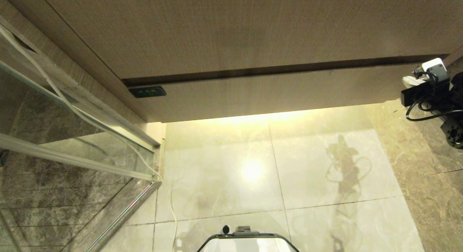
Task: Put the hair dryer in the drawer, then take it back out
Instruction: Close the drawer, then pull open the drawer
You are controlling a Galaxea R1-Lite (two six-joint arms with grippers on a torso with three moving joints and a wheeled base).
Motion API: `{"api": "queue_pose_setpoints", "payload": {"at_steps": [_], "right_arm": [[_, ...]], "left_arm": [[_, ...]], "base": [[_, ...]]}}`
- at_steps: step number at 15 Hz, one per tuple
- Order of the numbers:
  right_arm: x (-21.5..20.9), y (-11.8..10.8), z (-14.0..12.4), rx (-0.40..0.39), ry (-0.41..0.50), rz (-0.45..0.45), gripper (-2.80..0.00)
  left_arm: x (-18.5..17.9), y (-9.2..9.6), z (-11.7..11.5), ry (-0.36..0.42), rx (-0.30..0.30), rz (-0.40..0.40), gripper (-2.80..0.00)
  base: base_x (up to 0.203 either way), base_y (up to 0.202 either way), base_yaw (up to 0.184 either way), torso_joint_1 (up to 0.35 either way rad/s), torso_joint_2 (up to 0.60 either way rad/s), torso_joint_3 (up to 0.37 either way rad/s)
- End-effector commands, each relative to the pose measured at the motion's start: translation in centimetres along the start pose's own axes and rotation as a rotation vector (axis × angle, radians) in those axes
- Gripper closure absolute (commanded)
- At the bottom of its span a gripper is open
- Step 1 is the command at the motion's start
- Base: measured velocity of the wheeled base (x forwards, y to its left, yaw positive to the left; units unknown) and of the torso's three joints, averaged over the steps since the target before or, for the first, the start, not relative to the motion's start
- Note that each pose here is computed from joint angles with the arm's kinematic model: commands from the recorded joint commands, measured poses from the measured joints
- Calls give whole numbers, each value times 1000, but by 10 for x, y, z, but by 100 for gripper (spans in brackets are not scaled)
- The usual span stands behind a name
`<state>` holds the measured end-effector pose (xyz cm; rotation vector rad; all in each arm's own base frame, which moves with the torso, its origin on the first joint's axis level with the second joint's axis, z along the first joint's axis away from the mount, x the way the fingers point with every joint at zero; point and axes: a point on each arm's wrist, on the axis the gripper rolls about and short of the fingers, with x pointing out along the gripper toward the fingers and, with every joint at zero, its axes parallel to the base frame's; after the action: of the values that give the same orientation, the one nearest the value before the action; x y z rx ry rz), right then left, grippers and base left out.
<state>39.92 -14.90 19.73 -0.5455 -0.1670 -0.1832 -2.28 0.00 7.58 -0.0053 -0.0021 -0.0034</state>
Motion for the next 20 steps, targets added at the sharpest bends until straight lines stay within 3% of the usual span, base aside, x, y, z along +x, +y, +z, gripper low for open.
{"api": "queue_pose_setpoints", "payload": {"at_steps": [1, 9, 13, 20], "right_arm": [[11, 1, 0, -7, -31, -4, 0], [37, 2, -2, -24, -98, -26, 0], [30, 1, 3, -13, -66, -12, 0], [-55, -17, 74, 53, 230, 140, 0]], "left_arm": [[0, 0, 0, 1, 1, 0, 0], [0, 0, 0, 1, 0, 0, 0], [0, 0, 0, 1, 1, 0, 0], [0, 0, 0, 1, 1, 0, 0]], "base": [[0, 0, 0, 0, 0, 0], [0, 0, 0, 0, 0, 0], [0, 0, 0, 0, 0, 0], [0, 0, 0, 0, 0, 0]]}}
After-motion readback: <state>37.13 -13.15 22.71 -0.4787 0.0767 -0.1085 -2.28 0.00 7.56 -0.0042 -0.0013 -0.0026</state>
